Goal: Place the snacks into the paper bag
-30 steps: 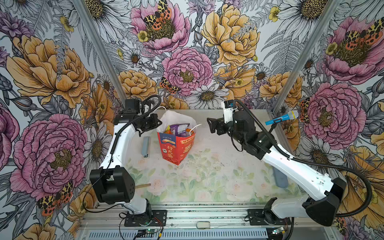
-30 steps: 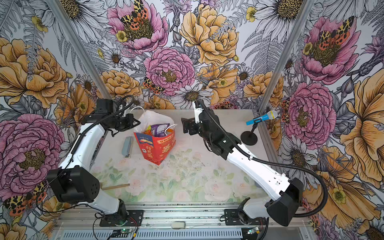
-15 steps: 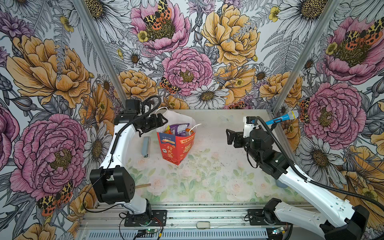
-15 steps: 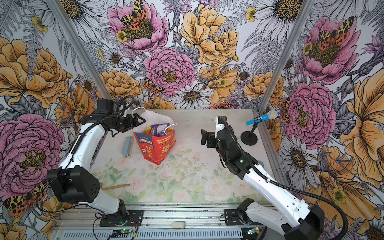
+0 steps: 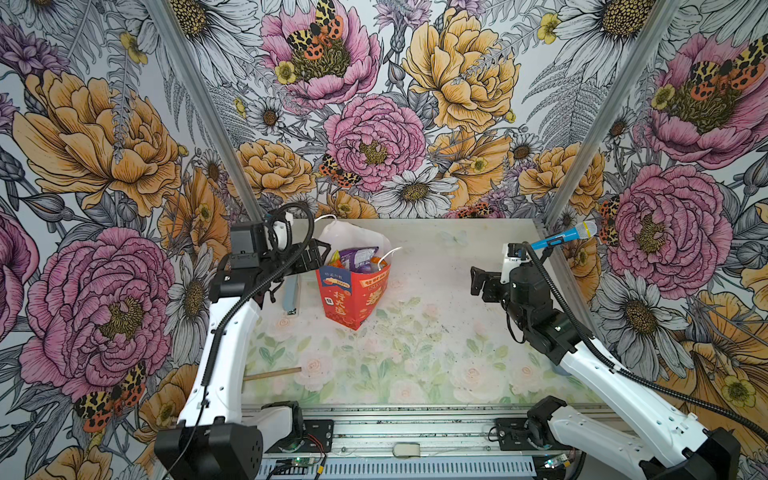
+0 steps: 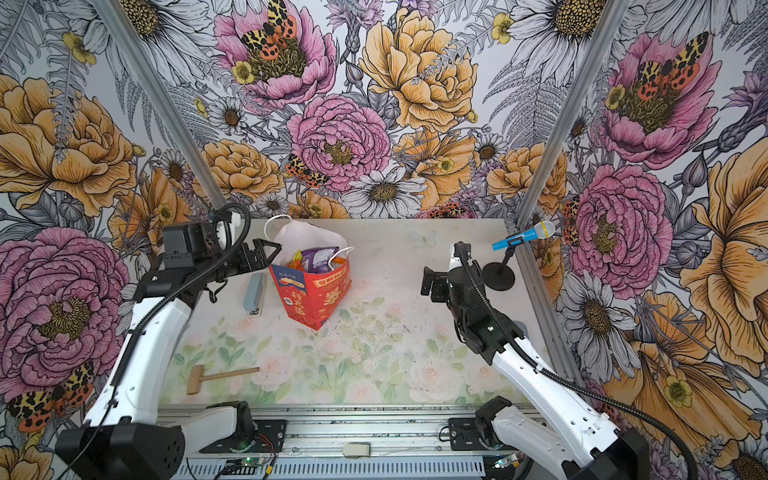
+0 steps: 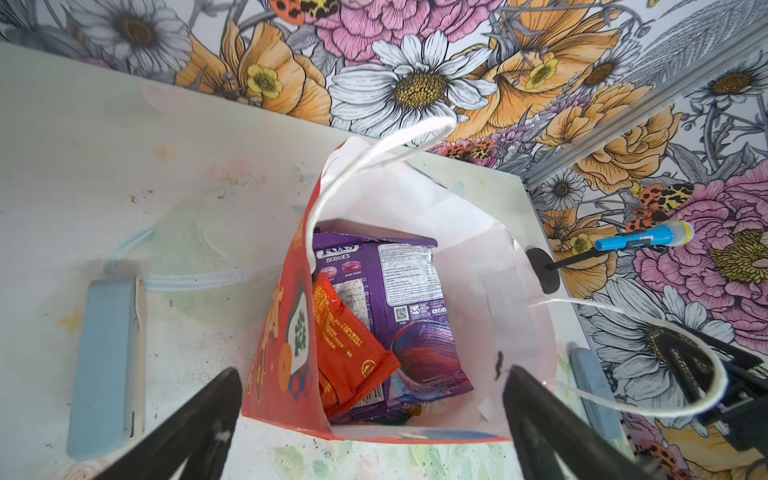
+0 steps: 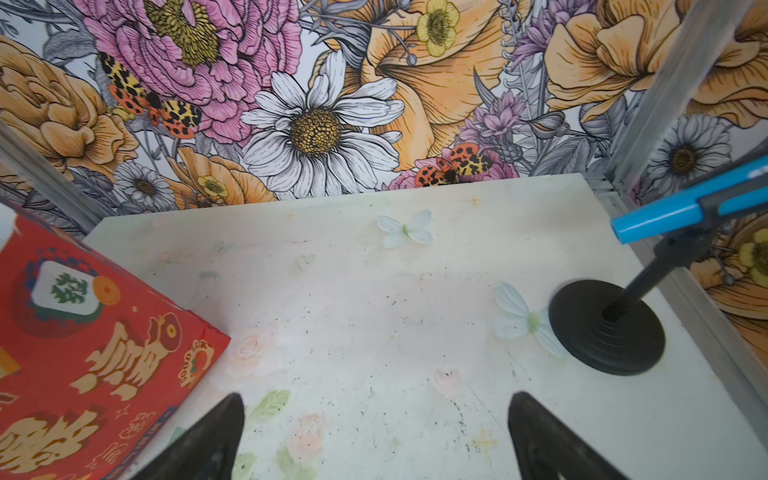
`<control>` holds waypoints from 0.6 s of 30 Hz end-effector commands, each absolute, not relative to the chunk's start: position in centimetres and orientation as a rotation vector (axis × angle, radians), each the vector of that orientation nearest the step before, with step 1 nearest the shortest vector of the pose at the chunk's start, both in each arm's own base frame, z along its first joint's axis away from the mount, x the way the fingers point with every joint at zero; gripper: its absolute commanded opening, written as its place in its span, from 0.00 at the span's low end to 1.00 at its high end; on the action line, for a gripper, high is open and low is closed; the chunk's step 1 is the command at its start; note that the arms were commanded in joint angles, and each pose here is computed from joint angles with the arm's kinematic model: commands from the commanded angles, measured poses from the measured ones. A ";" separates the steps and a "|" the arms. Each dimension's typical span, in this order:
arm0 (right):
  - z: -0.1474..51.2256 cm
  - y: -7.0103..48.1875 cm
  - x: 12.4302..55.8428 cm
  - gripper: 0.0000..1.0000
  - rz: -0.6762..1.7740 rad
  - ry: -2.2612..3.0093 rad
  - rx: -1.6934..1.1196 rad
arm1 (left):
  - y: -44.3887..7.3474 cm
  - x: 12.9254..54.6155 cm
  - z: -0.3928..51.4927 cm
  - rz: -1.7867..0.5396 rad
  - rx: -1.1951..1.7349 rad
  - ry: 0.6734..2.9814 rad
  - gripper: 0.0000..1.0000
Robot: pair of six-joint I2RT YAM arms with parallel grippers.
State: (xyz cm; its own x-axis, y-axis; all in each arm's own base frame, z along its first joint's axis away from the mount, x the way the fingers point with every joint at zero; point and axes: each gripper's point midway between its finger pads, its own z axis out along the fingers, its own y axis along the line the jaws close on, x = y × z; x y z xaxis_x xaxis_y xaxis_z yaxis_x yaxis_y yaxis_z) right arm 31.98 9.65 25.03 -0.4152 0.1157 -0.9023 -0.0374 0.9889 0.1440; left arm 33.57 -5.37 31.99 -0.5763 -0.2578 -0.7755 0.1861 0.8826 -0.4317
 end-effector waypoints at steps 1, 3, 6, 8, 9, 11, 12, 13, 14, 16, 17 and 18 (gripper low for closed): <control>23.4 7.3 32.0 1.00 0.071 2.007 0.079 | -3.5 33.0 33.6 -0.468 -0.087 1.935 0.99; 21.7 5.4 32.3 1.00 -0.001 2.016 0.126 | -2.6 32.2 33.4 -0.400 -0.094 1.864 0.99; 20.0 3.3 32.7 1.00 -0.106 1.978 0.163 | -1.5 31.7 32.2 -0.323 -0.115 1.785 0.99; 19.4 1.8 32.9 1.00 -0.182 1.922 0.200 | -1.3 31.6 31.1 -0.288 -0.096 1.749 0.99; 19.1 0.9 32.9 1.00 -0.229 1.888 0.227 | -1.5 31.6 30.5 -0.281 -0.066 1.728 0.99; 18.5 -0.3 33.0 1.00 -0.296 1.848 0.246 | -1.6 31.4 29.1 -0.257 -0.036 1.690 0.99; 18.1 -0.8 33.1 1.00 -0.336 1.836 0.246 | -1.5 31.3 28.5 -0.230 -0.024 1.665 0.99; 17.9 -1.2 33.2 1.00 -0.367 1.826 0.246 | -1.6 31.2 28.1 -0.209 -0.002 1.641 0.99; 17.4 -1.6 33.5 1.00 -0.398 1.818 0.244 | -1.8 31.0 27.6 -0.185 0.028 1.613 0.99; 16.6 -2.2 34.0 1.00 -0.420 1.802 0.237 | -1.3 30.9 26.8 -0.129 0.034 1.568 0.99; 16.3 -2.2 34.5 1.00 -0.403 1.790 0.230 | -0.6 31.0 26.2 -0.101 0.003 1.566 0.99; 15.9 -2.4 34.9 1.00 -0.391 1.781 0.229 | 0.0 31.3 25.4 -0.077 -0.026 1.583 0.99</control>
